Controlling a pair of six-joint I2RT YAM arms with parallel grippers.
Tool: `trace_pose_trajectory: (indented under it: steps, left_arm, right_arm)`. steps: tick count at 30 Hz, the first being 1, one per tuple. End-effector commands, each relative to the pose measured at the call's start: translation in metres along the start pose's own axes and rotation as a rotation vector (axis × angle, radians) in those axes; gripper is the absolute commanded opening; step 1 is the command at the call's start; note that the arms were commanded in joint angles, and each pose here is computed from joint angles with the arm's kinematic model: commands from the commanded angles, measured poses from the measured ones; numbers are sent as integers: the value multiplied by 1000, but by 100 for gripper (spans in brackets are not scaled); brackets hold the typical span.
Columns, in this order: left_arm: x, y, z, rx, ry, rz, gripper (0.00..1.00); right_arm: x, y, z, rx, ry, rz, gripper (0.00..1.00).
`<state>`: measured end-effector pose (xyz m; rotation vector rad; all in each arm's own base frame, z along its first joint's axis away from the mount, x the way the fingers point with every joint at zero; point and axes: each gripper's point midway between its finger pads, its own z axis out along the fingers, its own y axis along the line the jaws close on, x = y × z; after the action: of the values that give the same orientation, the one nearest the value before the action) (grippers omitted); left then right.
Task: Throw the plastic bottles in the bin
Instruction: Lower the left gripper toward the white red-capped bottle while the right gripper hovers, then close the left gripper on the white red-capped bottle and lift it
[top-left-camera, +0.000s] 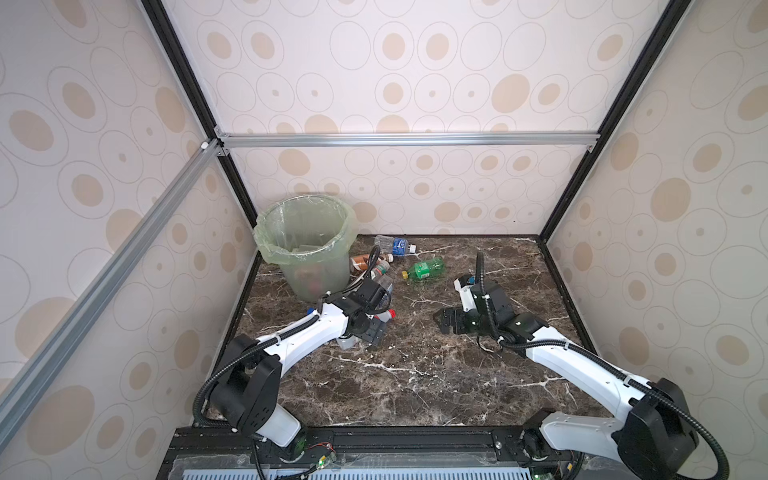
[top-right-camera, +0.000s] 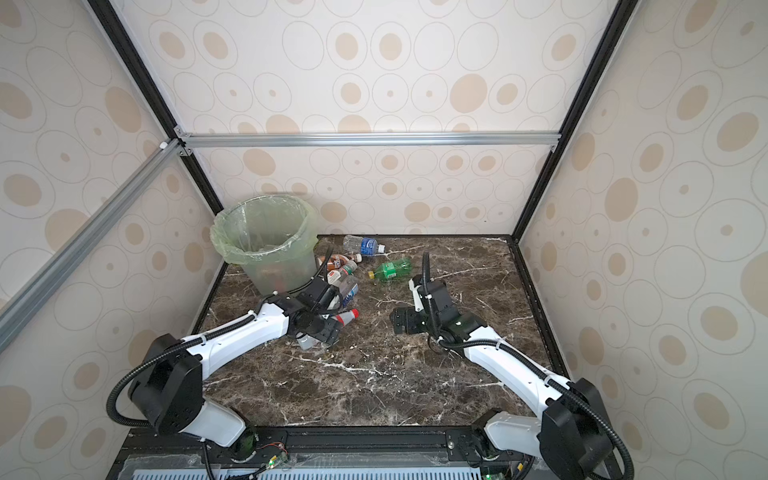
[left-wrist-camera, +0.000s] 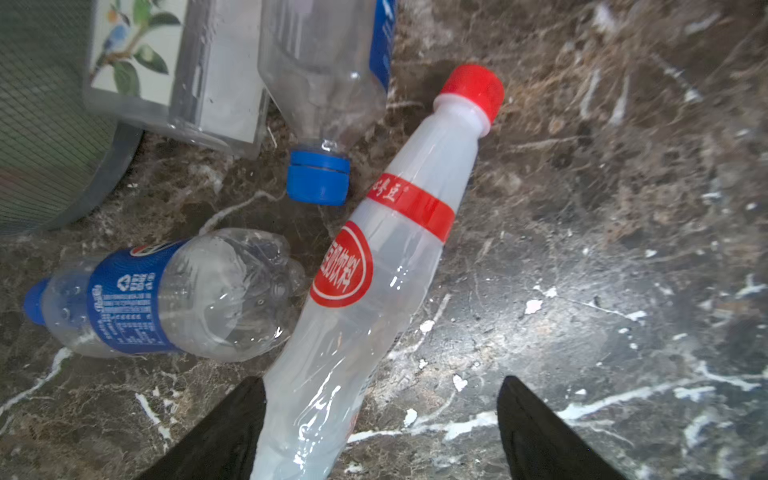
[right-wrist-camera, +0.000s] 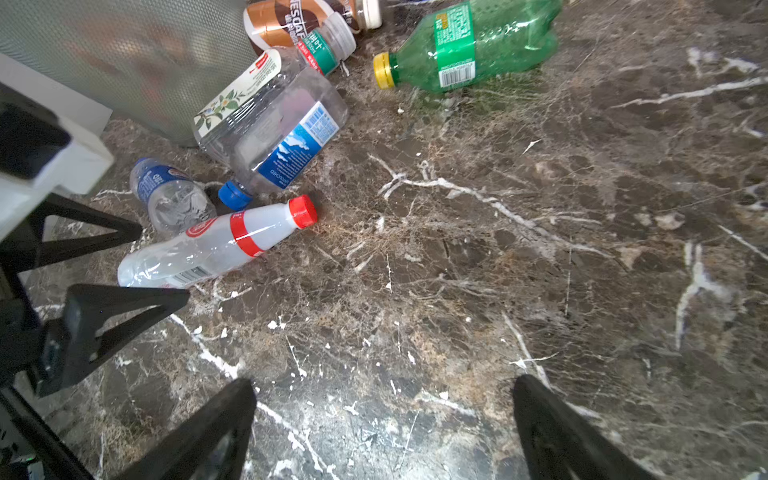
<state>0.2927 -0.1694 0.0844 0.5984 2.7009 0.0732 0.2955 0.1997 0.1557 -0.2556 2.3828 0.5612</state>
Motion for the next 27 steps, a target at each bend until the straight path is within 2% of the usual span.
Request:
trace_pose_trajectory:
  steps: [1, 12, 24, 27]
  left_arm:
    - [0, 3, 0, -50, 25, 44, 85]
    - [-9, -1, 19, -93, 45, 72, 75]
    - [2, -10, 44, -103, 101, 102, 73]
    - [3, -11, 48, -103, 111, 103, 70]
  right_arm:
    - [12, 9, -2, -61, 47, -23, 100]
    - [14, 12, -1, -84, 48, -37, 100]
    - [12, 10, -3, -75, 29, -45, 100]
    - [12, 9, -3, -72, 26, -46, 100]
